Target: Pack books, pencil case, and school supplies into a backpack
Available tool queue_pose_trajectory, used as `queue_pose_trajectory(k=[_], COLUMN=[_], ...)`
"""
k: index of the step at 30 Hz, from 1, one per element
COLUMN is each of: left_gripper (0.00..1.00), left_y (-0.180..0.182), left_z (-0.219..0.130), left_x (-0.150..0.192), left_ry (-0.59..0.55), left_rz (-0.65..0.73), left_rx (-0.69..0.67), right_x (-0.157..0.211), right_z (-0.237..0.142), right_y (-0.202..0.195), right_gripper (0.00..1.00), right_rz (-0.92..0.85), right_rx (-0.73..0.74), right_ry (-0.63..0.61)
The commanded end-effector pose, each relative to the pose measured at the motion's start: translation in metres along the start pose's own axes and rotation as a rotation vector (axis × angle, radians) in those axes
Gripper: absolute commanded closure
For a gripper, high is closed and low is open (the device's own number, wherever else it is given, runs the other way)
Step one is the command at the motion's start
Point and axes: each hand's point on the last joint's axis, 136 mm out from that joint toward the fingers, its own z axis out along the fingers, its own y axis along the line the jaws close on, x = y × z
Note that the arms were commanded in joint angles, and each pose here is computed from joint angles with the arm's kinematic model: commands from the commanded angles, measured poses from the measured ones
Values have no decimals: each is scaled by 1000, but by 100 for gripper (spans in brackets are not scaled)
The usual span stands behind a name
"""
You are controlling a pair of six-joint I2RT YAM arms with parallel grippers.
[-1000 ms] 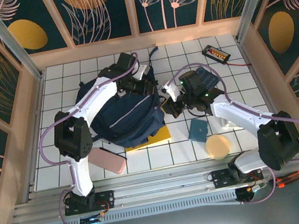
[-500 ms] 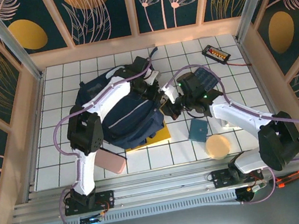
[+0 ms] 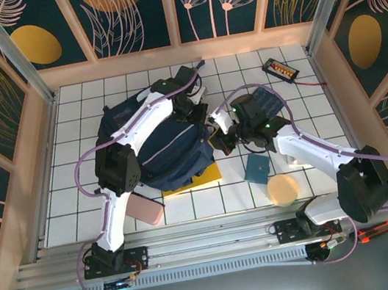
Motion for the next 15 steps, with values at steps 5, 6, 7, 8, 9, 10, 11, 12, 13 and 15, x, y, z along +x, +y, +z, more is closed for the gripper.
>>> queue_pose_trajectory(k=[5, 6, 7, 8, 9, 10, 11, 12, 13, 15], left_gripper=[100, 100, 100, 100, 100, 100, 100, 100, 100, 100], left_y=[5, 3, 1, 1, 1, 2, 2, 2, 2, 3], left_z=[-48, -52, -53, -51, -49, -46, -44, -45, -48, -54], left_x=[-76, -86, -93, -97, -100, -101, -102, -104, -107, -113], left_ry=[-221, -253, -276, -288, -294, -290, -293, -304, -317, -345], left_rz=[-95, -116, -142, -166, -196, -216, -220, -224, -227, -241], left_rx=[-77, -69, -50, -30, -7, 4, 4, 5, 6, 10], right_x=[-14, -15, -17, -17, -17, -16, -15, -12, -10, -5], right_z=[-10, -11, -11, -11, -11, -9, -7, -4, -2, 6], right_y=[19, 22, 26, 29, 32, 36, 39, 44, 47, 57], right_gripper=[100, 100, 100, 100, 100, 100, 100, 100, 100, 100], right_rz=[-80, -89, -100, -107, -113, -121, -128, -137, -143, -162], right_rx=[-53, -56, -59, -65, -67, -73, -80, -90, -95, -113], right_ry=[-37, -37, -41, -40, -40, -36, -30, -22, -15, -1])
